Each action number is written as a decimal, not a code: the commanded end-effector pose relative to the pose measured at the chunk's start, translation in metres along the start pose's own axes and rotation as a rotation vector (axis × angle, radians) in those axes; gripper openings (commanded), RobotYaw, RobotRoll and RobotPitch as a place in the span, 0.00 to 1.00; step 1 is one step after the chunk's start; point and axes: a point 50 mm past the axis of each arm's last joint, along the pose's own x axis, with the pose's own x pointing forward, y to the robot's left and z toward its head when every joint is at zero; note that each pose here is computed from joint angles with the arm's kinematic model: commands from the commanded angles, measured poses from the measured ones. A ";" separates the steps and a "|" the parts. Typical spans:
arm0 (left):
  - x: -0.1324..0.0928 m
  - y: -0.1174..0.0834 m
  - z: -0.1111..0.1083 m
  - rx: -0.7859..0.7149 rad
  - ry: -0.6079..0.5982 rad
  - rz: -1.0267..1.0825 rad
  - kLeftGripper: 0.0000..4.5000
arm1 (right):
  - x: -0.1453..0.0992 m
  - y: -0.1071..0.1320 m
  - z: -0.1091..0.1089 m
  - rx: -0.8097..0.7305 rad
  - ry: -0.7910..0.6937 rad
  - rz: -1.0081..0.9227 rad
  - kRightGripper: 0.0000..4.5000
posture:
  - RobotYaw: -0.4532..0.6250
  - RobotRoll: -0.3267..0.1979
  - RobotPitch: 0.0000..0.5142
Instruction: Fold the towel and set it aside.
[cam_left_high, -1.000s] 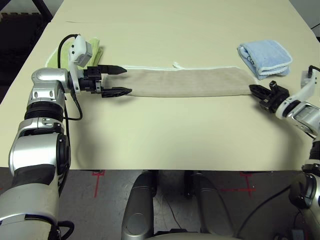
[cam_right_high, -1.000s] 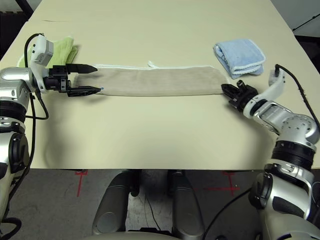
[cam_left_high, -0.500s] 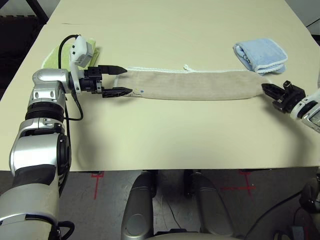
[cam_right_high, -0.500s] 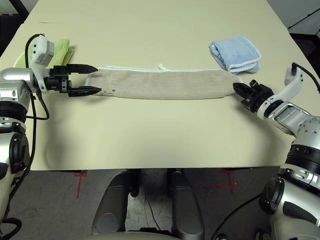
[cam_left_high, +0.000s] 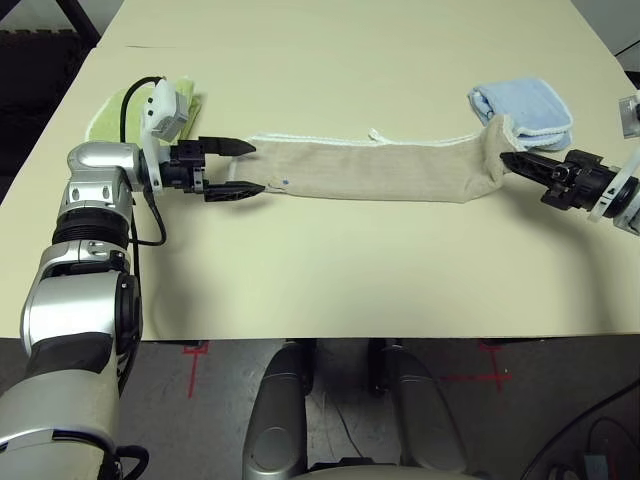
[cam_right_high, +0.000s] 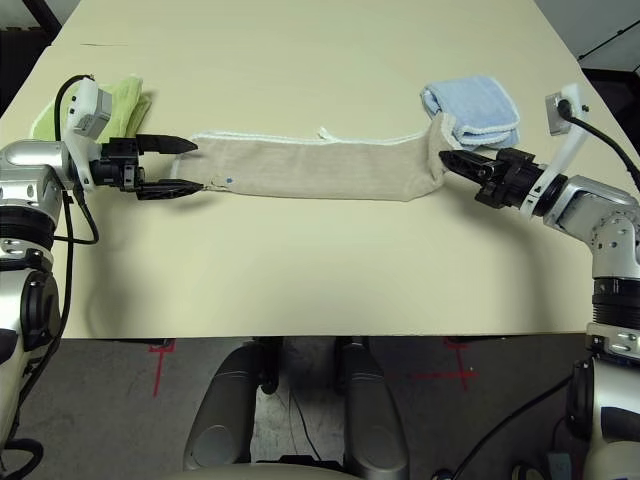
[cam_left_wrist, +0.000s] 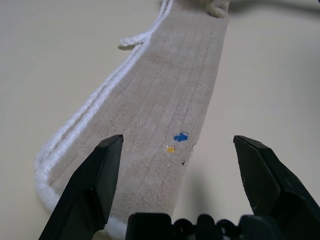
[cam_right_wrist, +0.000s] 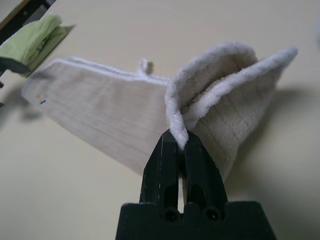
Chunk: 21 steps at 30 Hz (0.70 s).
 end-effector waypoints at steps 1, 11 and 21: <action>0.001 -0.003 -0.004 -0.010 0.001 -0.018 1.00 | 0.019 0.016 -0.001 -0.020 0.022 0.035 0.01 | 0.43 0.62 0.47; 0.003 -0.002 -0.001 -0.003 -0.016 -0.014 1.00 | 0.054 0.038 -0.012 -0.129 0.151 0.016 0.01 | 0.44 0.62 0.47; 0.003 -0.002 -0.001 -0.005 -0.017 -0.012 1.00 | 0.077 0.050 -0.029 -0.191 0.215 0.016 0.01 | 0.44 0.62 0.47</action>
